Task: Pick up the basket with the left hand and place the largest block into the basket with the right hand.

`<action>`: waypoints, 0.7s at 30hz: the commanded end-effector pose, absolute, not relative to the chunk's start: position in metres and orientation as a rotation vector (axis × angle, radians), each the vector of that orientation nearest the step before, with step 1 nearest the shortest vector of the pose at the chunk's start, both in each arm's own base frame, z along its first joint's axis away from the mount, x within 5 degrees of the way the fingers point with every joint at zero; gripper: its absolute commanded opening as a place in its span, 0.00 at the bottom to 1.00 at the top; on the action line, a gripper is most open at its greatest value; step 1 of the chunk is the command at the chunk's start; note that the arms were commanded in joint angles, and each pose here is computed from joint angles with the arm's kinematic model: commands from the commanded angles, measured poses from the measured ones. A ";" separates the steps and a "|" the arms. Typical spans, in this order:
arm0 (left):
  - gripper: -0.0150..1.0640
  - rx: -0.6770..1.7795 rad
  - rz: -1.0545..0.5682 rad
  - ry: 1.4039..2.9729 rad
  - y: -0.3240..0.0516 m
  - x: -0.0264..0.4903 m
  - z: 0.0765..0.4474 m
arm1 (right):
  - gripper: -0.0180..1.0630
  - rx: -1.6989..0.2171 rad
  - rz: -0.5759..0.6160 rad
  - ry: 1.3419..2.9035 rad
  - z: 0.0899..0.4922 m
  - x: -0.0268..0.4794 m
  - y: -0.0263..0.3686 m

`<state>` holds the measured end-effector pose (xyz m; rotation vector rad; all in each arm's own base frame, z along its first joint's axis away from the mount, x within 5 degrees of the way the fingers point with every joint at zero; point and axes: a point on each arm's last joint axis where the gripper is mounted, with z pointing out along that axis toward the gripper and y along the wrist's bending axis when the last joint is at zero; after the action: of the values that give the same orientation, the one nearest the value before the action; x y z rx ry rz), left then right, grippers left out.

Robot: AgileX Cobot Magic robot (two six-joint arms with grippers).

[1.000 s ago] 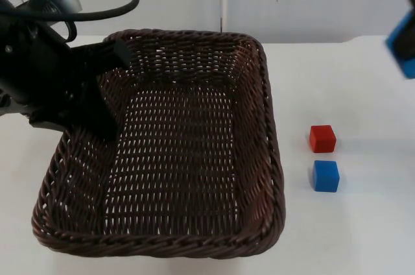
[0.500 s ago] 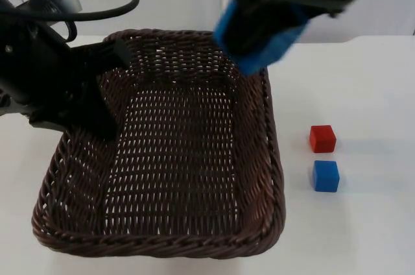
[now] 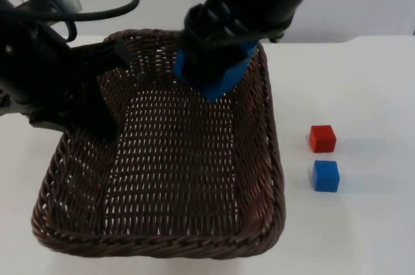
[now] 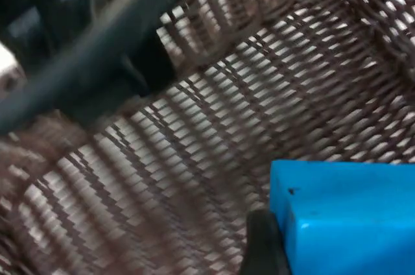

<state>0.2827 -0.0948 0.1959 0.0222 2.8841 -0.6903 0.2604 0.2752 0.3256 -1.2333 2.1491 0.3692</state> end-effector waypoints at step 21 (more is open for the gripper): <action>0.01 0.001 -0.720 2.861 -0.095 0.282 0.202 | 0.09 -1.305 0.271 2.083 0.301 0.279 0.286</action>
<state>0.2827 -0.0948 0.1959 0.0222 2.8841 -0.6903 0.2749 0.2837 0.3061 -1.3411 2.0610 0.2573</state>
